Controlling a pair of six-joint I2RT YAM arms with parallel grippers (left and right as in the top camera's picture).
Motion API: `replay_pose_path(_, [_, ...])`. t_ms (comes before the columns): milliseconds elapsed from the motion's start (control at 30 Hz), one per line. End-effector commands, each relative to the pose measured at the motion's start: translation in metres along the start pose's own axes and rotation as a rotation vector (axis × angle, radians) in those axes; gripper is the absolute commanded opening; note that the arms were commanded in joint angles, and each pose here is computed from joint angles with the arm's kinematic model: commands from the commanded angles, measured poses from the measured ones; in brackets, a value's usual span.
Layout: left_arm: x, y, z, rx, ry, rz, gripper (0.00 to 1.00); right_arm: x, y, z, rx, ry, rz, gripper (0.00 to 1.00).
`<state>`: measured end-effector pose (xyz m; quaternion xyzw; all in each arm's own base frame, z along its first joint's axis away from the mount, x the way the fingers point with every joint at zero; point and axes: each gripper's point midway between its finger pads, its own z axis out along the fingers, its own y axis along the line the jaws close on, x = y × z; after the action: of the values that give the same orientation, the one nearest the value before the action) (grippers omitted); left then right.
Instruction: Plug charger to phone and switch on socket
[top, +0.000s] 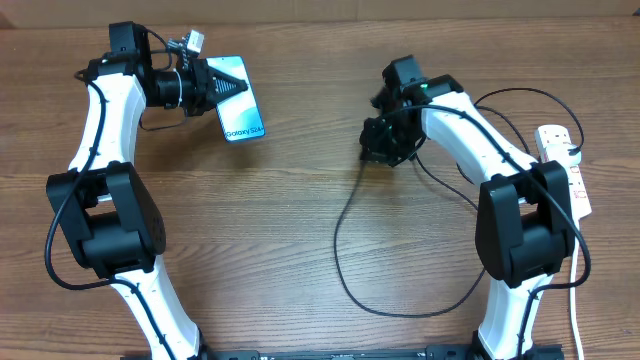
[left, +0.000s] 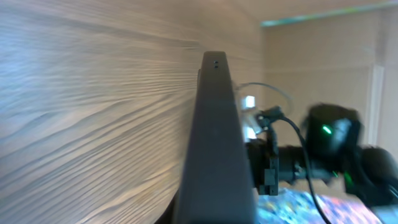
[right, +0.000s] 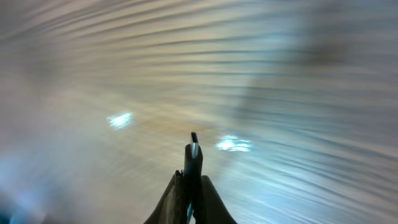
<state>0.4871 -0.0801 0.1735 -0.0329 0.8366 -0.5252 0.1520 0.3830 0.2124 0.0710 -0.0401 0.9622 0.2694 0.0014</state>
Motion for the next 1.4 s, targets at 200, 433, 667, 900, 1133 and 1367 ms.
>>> replay_pose_path(200, [-0.003,-0.083,-0.018,0.395,0.013,0.199,0.04,0.037,0.125,-0.048,-0.719,0.031,-0.479,0.04])
replay_pose_path(433, [-0.011,-0.085,-0.017,0.383,0.035,0.046,0.04,0.043,0.152,-0.062,-0.879,0.011,-0.562,0.04])
replay_pose_path(667, [-0.015,-0.072,-0.006,0.282,0.040,-0.209,0.04,0.042,0.165,-0.062,-0.913,0.030,-0.545,0.04])
replay_pose_path(900, [-0.013,-0.080,0.017,0.255,0.061,-0.228,0.04,0.035,0.176,-0.068,-0.948,0.070,-0.458,0.04])
replay_pose_path(1133, [-0.018,-0.096,0.034,0.259,0.055,-0.171,0.04,0.031,0.181,-0.073,-0.971,0.072,-0.453,0.04])
replay_pose_path(1367, [-0.011,-0.104,0.039,0.287,0.093,-0.170,0.04,0.032,0.186,-0.081,-1.023,0.062,-0.507,0.04])
